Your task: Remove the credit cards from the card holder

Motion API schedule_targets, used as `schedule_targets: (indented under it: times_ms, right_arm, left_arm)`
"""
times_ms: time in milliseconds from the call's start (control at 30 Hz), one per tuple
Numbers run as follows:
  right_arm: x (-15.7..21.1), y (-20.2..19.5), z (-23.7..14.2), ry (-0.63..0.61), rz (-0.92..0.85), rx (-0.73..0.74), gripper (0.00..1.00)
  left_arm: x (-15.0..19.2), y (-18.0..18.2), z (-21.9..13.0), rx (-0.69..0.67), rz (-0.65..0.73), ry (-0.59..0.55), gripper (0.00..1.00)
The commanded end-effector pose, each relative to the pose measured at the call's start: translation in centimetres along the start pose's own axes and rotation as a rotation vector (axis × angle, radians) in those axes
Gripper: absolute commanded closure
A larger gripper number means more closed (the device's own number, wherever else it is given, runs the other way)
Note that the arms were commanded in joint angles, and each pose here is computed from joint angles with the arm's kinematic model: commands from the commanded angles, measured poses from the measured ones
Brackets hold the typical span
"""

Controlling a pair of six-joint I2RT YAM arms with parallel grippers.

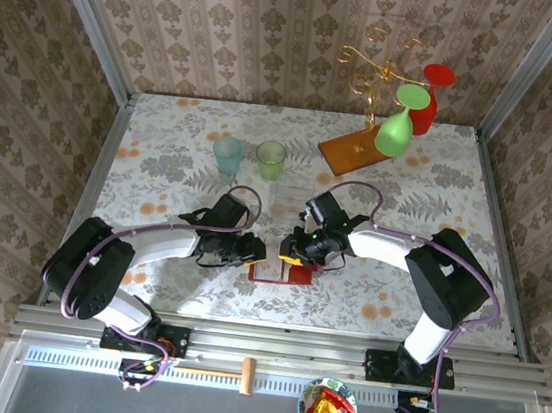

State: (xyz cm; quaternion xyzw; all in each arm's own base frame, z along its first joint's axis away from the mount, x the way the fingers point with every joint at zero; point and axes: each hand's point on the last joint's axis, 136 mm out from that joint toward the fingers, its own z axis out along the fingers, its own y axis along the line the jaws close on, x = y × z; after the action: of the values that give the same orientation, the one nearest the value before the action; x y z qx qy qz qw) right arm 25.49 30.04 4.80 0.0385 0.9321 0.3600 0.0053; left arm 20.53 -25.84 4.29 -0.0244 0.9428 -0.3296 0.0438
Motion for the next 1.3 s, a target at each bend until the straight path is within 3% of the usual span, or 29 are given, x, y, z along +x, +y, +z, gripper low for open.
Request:
schedule_targets:
  times_ms: [0, 767, 1267]
  right_arm:
    - [0.4, 0.8, 0.5, 0.026, 0.003, -0.042, 0.75]
    - [1.2, -1.2, 2.1, 0.066, 0.027, 0.008, 0.73]
    - [0.6, -2.3, 0.8, 0.014, -0.005, 0.112, 0.74]
  left_arm:
    - [0.3, 1.0, -0.3, -0.03, -0.007, -0.002, 0.71]
    - [1.4, 2.5, 1.0, -0.042, -0.046, 0.047, 0.69]
    - [1.7, 2.5, 1.0, -0.04, -0.051, 0.054, 0.69]
